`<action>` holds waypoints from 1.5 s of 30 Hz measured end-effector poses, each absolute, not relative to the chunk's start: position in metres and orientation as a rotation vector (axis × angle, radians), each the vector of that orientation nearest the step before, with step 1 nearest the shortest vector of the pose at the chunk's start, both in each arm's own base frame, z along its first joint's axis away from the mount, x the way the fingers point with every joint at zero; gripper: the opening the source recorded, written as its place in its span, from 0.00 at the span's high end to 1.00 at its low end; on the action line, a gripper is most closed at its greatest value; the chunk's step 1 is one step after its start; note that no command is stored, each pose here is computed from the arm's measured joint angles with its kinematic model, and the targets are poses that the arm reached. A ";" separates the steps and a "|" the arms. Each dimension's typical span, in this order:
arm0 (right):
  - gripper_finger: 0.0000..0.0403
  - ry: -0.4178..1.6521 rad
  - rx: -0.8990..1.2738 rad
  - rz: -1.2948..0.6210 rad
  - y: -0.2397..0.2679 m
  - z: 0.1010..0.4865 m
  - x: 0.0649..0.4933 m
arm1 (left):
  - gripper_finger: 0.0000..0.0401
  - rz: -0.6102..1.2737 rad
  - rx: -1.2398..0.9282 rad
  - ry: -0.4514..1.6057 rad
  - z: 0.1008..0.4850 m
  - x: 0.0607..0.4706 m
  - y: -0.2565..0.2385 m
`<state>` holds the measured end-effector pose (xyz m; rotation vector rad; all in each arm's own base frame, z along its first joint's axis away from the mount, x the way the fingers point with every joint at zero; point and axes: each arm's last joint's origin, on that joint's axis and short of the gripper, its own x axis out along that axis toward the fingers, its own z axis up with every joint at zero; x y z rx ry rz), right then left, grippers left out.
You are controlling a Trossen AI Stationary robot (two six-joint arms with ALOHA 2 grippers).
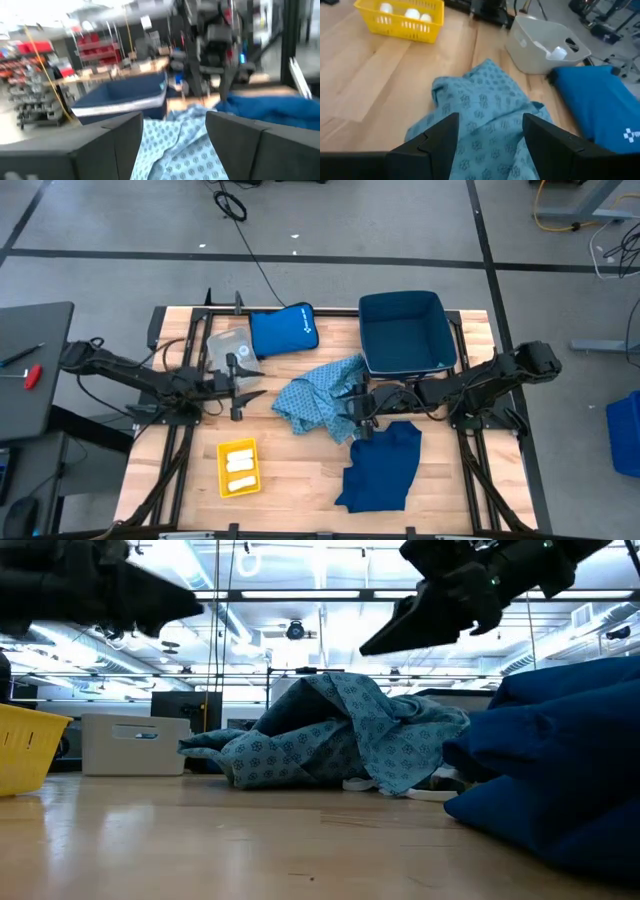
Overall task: Pick & place medical supplies in basket/bin
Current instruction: Put the blue patterned gown into the blue laundry organizer
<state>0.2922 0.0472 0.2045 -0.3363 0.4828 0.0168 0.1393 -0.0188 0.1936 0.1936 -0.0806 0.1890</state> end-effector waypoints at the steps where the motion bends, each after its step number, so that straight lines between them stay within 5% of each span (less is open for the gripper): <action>1: 0.43 0.504 -0.337 0.016 0.047 0.204 0.292 | 0.45 0.197 0.181 -0.122 0.185 0.135 -0.017; 18: 0.43 0.901 -0.272 -0.016 0.038 0.225 0.304 | 0.47 0.238 0.158 -0.088 0.178 0.134 -0.014; 40: 0.43 1.261 -0.188 0.094 0.011 0.127 0.372 | 0.47 0.265 0.148 -0.040 0.173 0.134 -0.013; 45: 0.43 1.215 -0.175 0.112 0.015 0.112 0.383 | 0.47 0.264 0.148 -0.038 0.173 0.134 -0.013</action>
